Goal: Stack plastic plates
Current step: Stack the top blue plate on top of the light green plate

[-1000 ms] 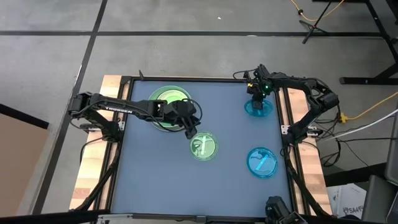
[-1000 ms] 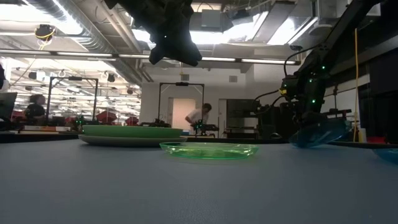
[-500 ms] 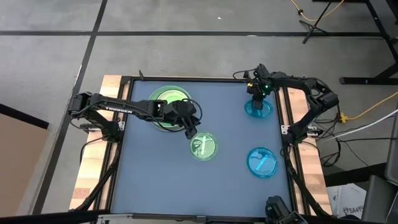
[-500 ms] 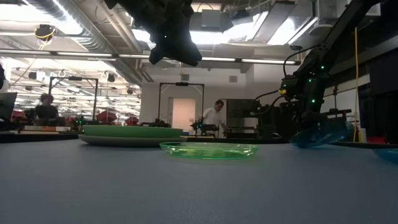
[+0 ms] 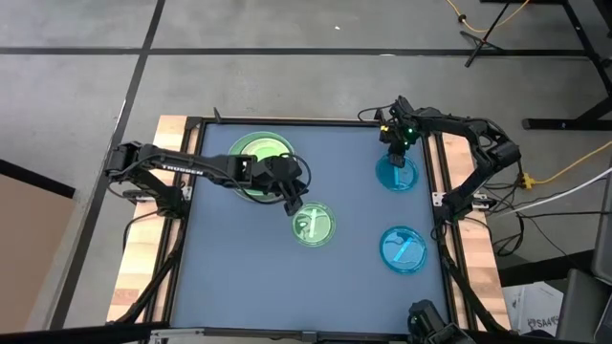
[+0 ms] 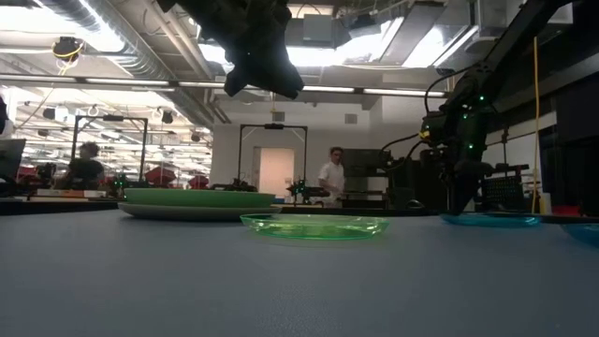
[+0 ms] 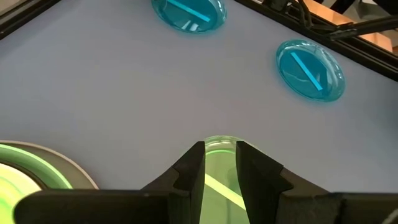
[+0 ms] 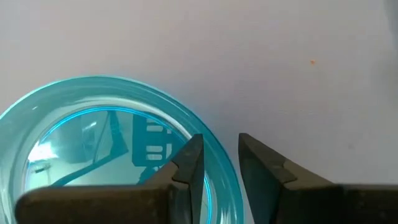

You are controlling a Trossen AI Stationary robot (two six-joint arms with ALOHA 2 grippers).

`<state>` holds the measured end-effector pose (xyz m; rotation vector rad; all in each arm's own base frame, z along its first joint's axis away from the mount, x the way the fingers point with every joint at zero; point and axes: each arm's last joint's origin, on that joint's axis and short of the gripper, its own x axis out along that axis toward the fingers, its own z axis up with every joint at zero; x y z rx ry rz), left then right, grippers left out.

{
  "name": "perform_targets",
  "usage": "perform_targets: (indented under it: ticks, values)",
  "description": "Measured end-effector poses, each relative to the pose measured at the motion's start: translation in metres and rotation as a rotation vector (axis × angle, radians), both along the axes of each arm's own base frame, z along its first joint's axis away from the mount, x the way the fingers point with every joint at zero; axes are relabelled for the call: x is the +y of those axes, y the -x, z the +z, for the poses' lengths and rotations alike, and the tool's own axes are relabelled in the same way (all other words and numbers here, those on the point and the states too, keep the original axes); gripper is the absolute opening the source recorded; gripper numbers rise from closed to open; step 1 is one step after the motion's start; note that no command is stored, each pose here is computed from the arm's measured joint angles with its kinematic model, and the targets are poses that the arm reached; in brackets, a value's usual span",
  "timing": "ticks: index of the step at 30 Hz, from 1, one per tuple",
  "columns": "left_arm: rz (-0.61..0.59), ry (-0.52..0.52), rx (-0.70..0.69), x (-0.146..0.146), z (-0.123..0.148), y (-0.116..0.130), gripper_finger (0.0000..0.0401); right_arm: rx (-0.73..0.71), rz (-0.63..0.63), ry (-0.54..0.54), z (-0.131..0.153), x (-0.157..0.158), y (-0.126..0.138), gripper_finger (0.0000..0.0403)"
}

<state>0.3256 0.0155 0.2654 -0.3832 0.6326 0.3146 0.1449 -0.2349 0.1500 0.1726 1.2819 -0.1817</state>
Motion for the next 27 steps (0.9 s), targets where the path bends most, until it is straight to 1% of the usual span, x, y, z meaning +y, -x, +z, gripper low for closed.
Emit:
perform_targets:
  ticks: [12,14,21,27]
  values:
    - [-0.019,0.000,0.000,-0.0059,0.0000,-0.0002,0.0083,0.002,0.019,0.004,0.0002,0.0002,0.0001,0.0089]
    - [-0.019,-0.001,0.000,-0.0059,0.0000,-0.0002,0.0083,0.005,0.033,0.006,0.0000,0.0004,0.0003,0.0081]
    - [-0.019,-0.001,0.000,-0.0059,0.0000,-0.0002,0.0083,0.010,0.035,0.027,-0.0035,-0.0028,-0.0014,0.0036]
    - [-0.019,-0.001,0.000,-0.0059,0.0000,-0.0002,0.0083,0.007,0.030,0.032,-0.0024,-0.0039,-0.0020,0.0007]
